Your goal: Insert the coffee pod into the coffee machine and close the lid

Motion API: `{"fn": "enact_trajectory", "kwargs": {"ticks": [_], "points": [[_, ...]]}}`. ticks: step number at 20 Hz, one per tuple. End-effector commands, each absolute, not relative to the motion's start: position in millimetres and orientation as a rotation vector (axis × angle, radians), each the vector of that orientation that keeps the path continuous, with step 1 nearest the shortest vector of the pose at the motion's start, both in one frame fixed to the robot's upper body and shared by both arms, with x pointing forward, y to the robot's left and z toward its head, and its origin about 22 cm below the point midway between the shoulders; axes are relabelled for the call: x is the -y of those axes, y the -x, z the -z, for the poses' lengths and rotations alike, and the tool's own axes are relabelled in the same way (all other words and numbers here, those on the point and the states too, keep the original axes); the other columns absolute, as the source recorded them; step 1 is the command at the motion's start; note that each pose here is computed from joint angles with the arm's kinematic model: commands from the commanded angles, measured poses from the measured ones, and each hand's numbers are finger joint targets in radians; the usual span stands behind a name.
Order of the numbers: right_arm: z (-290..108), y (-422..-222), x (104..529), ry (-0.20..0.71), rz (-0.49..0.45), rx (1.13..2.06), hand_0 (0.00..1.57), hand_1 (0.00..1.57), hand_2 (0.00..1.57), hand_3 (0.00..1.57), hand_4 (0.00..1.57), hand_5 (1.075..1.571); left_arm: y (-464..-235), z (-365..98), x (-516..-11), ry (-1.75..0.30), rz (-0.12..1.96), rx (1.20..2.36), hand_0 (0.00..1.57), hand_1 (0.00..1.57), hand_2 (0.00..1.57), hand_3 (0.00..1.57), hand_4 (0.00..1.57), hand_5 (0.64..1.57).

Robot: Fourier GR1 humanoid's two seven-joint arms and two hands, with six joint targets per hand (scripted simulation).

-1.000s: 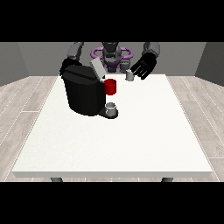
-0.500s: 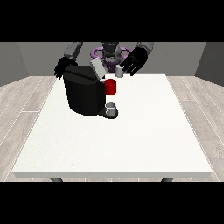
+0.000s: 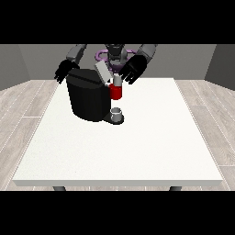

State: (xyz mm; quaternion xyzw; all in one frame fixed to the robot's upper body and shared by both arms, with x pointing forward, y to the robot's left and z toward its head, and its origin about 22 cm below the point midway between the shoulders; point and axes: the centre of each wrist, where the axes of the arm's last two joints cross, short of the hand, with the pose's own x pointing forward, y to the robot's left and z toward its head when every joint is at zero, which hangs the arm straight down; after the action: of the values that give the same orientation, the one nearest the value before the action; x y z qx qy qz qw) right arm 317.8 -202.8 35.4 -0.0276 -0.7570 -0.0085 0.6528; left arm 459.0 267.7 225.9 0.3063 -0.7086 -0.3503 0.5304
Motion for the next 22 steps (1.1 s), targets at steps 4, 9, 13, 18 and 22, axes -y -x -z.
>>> {"fn": "enact_trajectory", "kwargs": {"ticks": [4,9,13,18,22], "points": [[-44.7,-322.3,186.5,0.048,0.081,1.732,0.00,0.00,0.00,0.00,0.53,1.571,-462.0,-255.9,-261.9,-0.713,0.842,1.698,1.33,1.33,1.34,1.23,0.50,1.571],[-31.2,-324.0,220.7,0.079,0.088,1.697,0.00,0.00,0.00,0.00,0.52,1.571,-462.7,-230.5,-231.0,-0.680,0.914,1.698,1.25,1.25,1.29,1.21,0.51,1.571],[-45.5,-321.8,208.7,0.065,0.037,1.757,0.00,0.00,0.00,0.00,0.54,1.571,-462.9,-240.2,-253.8,-0.720,0.867,1.723,1.18,1.18,1.26,1.19,0.50,1.571],[-41.7,-317.2,206.3,0.061,0.073,1.758,0.00,0.00,0.00,0.00,0.46,1.571,-461.7,-223.6,-264.1,-0.719,0.873,1.706,1.20,1.20,1.28,1.21,0.52,1.571],[-45.1,-316.3,201.6,0.058,0.056,1.740,0.00,0.00,0.00,0.00,0.45,1.571,-463.3,-231.1,-263.2,-0.739,0.876,1.661,1.18,1.18,1.25,1.19,0.49,1.571]]}}
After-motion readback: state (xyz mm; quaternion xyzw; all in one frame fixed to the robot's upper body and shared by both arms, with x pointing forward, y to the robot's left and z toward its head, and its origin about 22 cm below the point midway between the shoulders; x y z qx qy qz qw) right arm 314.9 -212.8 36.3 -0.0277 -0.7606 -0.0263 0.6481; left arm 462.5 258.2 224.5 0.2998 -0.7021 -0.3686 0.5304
